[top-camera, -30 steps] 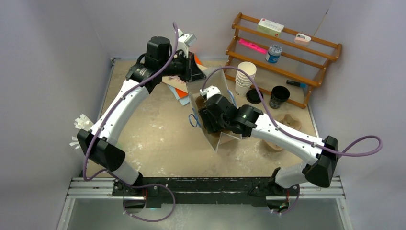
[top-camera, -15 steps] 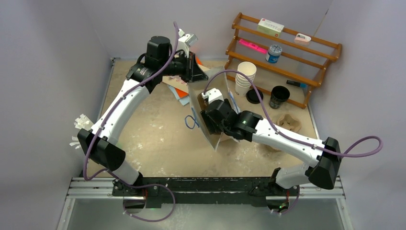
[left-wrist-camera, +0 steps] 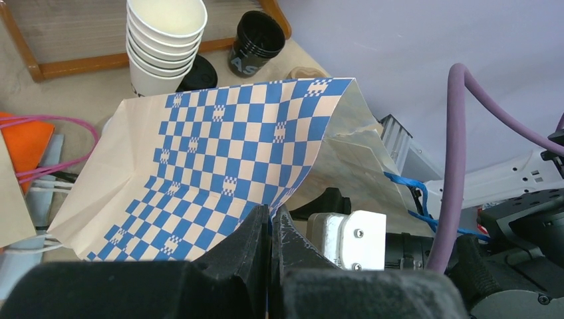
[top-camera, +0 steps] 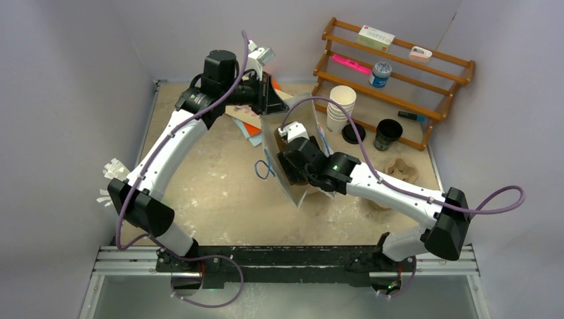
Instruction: Pack the takeout coffee
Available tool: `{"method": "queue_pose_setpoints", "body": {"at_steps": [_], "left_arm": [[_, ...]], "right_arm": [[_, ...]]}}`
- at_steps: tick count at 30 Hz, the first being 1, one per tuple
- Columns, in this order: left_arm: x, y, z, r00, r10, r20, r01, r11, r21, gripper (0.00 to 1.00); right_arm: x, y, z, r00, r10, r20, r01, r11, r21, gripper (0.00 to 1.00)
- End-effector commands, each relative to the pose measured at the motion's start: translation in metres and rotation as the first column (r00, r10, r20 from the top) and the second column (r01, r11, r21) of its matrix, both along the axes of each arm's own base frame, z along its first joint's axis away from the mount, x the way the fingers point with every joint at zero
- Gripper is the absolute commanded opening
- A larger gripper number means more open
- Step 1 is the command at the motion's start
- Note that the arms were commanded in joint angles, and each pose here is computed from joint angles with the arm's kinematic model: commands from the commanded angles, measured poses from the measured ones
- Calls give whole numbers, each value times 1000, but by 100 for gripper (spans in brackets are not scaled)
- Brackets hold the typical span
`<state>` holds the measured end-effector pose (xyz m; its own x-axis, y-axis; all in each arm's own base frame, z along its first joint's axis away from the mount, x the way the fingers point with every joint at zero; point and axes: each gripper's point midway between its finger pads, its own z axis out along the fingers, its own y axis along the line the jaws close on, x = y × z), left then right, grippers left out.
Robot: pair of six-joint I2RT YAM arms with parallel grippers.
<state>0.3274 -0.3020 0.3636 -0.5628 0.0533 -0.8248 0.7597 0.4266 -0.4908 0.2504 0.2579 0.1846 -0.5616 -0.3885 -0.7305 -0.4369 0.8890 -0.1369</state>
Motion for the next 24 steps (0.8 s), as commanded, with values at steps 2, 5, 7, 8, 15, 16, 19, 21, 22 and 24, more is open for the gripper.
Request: {"method": "queue_pose_setpoints", "body": {"at_steps": [2, 5, 7, 8, 15, 16, 19, 21, 22, 24], "left_arm": [[-1, -3, 17, 997, -39, 72, 40, 999, -16, 0], [0, -3, 17, 996, -42, 79, 43, 999, -12, 0], [1, -3, 17, 996, -43, 83, 43, 999, -5, 0], [1, -3, 17, 995, -43, 85, 43, 999, -4, 0], [4, -3, 14, 996, -36, 87, 36, 999, 3, 0], [4, -3, 14, 996, -36, 87, 36, 999, 4, 0], [5, -3, 14, 995, -36, 90, 36, 999, 1, 0], [4, -4, 14, 995, -39, 90, 40, 999, -4, 0], [4, -4, 14, 995, -42, 87, 42, 999, -5, 0], [4, -5, 14, 995, -45, 86, 46, 999, -9, 0]], "right_arm": [[3, -9, 6, 1000, -19, 14, 19, 999, -47, 31], [0, -13, 5, 1000, -25, -6, 24, 998, -63, 31], [-2, -16, 11, 999, -33, -8, 32, 997, -66, 31], [-2, -17, 12, 999, -33, -9, 32, 997, -66, 31], [-7, -19, 23, 999, -34, -23, 33, 998, -51, 31], [-8, -19, 22, 999, -33, -28, 31, 998, -53, 31], [-9, -18, 19, 999, -31, -39, 29, 999, -46, 31], [-7, -16, 16, 999, -30, -40, 28, 999, -43, 31], [-5, -15, 16, 999, -29, -35, 28, 999, -42, 31], [0, -14, 15, 999, -31, -25, 30, 999, -38, 31]]}}
